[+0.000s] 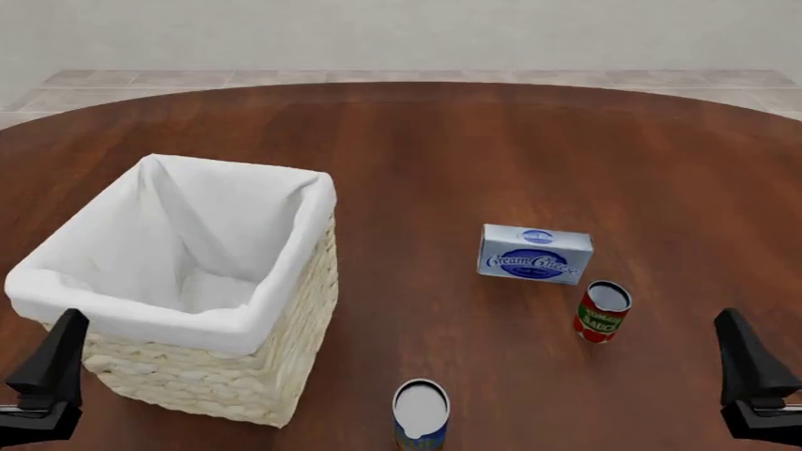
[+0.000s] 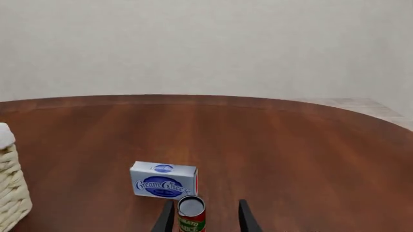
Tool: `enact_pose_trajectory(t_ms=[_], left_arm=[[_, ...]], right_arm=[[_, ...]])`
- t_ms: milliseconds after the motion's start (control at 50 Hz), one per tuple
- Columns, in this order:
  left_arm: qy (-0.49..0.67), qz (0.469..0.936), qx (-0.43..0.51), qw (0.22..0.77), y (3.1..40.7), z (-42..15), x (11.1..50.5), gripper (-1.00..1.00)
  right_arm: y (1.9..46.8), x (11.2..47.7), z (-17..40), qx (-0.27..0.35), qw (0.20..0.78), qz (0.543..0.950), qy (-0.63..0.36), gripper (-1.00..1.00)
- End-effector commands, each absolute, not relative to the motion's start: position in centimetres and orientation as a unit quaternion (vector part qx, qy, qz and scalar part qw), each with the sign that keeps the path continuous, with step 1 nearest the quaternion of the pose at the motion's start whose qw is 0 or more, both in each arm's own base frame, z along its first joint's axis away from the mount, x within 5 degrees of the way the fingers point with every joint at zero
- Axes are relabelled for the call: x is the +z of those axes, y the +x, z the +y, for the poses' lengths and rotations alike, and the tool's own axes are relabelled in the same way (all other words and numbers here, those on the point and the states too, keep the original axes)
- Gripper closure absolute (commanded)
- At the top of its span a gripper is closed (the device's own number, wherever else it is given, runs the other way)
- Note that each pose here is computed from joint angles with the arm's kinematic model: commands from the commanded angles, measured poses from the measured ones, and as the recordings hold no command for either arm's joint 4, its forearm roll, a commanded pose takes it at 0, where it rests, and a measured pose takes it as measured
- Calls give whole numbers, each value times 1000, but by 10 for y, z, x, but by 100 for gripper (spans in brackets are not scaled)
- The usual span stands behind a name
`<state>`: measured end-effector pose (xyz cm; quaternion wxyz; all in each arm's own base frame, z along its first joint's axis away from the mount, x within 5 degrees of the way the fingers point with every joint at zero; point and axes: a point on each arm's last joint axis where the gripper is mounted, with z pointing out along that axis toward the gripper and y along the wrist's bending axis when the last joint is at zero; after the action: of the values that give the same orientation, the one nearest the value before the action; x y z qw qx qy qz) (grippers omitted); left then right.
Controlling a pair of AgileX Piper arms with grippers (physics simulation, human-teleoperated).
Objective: Pick up the cream cheese box, and put it in the basket.
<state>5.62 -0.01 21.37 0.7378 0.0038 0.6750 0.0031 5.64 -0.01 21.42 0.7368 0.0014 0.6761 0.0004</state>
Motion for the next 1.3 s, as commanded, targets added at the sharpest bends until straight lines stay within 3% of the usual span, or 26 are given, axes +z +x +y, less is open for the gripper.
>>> enact_pose_trajectory(t_ms=[20, 240, 560, 840, 1000, 1300], left_arm=[[38, 670, 24, 741, 56, -1, 215, -100], [40, 674, 17, 737, 57, -2, 213, -100], [44, 675, 8, 736, 59, -3, 214, -100], [57, 671, 5, 739, 58, -5, 215, -100], [60, 673, 0, 737, 59, -5, 214, -100], [50, 672, -3, 739, 58, -5, 215, -100]], right_arm=[[58, 222, -1, 1, 732, 681, 16, -100], [50, 252, 0, 18, 734, 679, 16, -100], [74, 329, 8, 17, 726, 685, -57, -100], [130, 351, 24, -44, 678, 712, -178, -100], [195, 344, 38, -87, 601, 750, -263, -100], [256, 337, 69, -115, 519, 751, -392, -100]])
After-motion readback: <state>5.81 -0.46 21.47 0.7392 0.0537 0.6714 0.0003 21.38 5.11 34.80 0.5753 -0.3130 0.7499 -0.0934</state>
